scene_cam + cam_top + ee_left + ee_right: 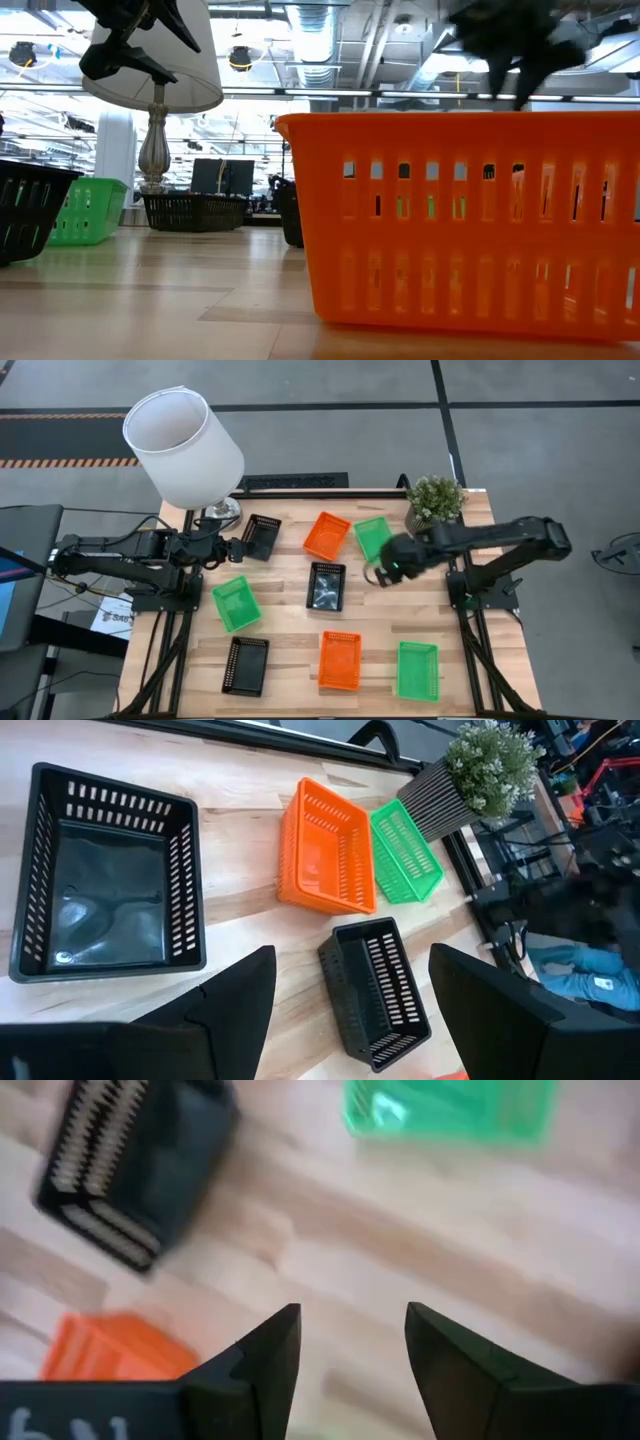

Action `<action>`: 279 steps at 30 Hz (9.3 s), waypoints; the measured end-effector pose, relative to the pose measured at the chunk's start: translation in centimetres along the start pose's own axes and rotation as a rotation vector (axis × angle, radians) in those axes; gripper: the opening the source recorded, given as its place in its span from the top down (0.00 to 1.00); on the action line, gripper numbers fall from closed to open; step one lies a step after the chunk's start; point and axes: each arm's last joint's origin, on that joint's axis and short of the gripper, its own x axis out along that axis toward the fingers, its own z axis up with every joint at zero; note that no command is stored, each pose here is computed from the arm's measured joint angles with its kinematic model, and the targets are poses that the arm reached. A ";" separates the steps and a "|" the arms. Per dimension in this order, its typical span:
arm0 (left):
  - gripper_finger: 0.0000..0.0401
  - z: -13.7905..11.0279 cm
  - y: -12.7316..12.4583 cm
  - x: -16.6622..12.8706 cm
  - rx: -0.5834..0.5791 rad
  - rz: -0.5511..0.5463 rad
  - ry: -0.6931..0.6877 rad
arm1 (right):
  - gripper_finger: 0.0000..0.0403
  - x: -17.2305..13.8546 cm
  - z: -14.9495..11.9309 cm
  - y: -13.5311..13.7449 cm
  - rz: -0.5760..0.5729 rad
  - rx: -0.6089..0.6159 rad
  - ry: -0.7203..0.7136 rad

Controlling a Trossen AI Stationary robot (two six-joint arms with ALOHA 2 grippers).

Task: Stack baskets by color
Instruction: Stack the bottom green bin on top of the top green bin

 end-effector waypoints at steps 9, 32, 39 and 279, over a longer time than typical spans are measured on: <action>0.37 -0.1 0.0 0.0 -0.018 -0.006 0.016 | 0.46 -1.9 -7.6 -1.2 -0.123 0.078 0.073; 0.37 -0.1 -0.1 0.0 -0.031 -0.022 0.038 | 0.37 5.2 -22.6 1.3 -0.228 0.199 0.263; 0.37 -0.1 -0.1 0.0 -0.035 -0.022 0.038 | 0.38 6.7 -24.2 1.1 -0.304 0.182 0.275; 0.37 -0.2 -0.1 0.0 -0.047 -0.026 0.053 | 0.63 5.6 14.3 -6.2 -0.069 -0.309 -0.041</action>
